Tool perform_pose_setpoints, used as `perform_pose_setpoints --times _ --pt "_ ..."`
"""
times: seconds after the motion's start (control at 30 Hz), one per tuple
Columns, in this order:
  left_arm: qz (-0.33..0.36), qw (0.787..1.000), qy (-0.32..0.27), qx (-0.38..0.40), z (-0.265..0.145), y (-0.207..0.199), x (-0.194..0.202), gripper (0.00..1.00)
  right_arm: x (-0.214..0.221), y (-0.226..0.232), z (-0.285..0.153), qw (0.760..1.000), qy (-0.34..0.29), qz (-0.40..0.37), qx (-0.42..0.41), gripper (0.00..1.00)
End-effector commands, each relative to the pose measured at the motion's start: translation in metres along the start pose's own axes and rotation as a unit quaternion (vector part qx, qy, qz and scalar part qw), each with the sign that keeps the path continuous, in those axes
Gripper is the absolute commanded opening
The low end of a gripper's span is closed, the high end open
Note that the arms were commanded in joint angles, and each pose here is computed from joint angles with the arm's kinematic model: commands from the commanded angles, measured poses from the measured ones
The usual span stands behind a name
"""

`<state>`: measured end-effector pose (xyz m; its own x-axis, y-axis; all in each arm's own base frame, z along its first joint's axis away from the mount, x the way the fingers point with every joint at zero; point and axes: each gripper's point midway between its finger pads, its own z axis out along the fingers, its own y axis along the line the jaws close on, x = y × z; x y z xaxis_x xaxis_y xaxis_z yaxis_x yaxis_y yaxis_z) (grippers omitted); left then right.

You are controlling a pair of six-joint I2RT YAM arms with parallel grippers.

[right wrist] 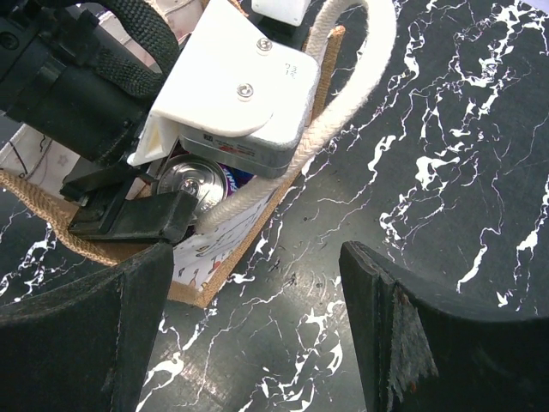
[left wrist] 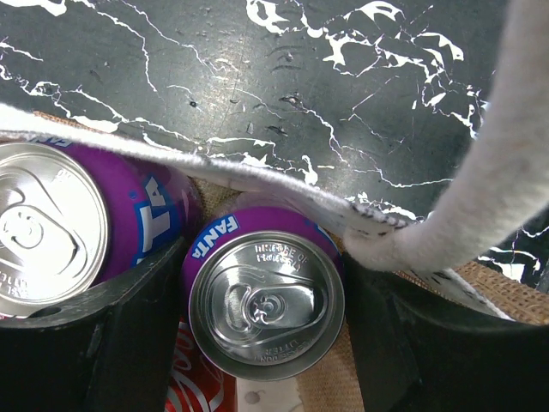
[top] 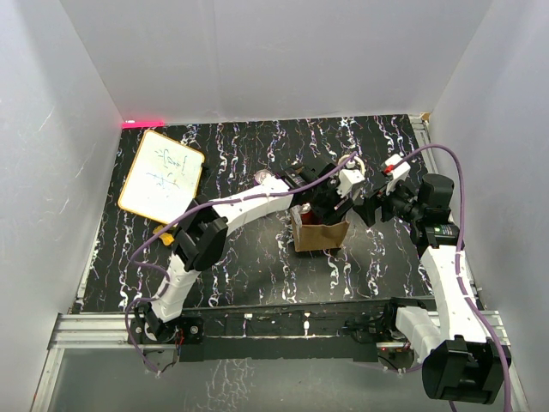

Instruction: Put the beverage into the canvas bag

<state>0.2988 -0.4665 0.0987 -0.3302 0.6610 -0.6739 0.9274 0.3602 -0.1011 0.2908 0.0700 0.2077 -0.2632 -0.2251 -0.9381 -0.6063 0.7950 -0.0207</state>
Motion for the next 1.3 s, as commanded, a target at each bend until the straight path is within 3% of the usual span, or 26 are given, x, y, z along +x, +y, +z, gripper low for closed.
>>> perform_pose_setpoints --times 0.0,0.53,1.0,1.13,1.27 --pt "0.008 1.0 0.012 0.014 0.004 -0.007 0.004 0.43 -0.021 -0.003 -0.002 0.999 -0.035 -0.029 0.005 0.82" --pt "0.029 1.0 -0.004 -0.012 -0.013 0.002 -0.023 0.72 -0.022 -0.003 -0.002 0.999 -0.037 -0.031 0.006 0.82" --pt "0.043 0.999 -0.028 -0.009 -0.041 -0.004 -0.047 0.84 -0.021 -0.003 -0.002 0.999 -0.036 -0.03 0.006 0.82" --pt "0.058 0.998 -0.039 -0.004 -0.054 -0.008 -0.057 0.94 -0.022 -0.003 -0.002 0.999 -0.036 -0.03 0.006 0.82" --pt "0.075 0.996 -0.048 -0.004 -0.067 -0.009 -0.065 0.95 -0.021 -0.003 -0.002 0.999 -0.035 -0.03 0.006 0.82"
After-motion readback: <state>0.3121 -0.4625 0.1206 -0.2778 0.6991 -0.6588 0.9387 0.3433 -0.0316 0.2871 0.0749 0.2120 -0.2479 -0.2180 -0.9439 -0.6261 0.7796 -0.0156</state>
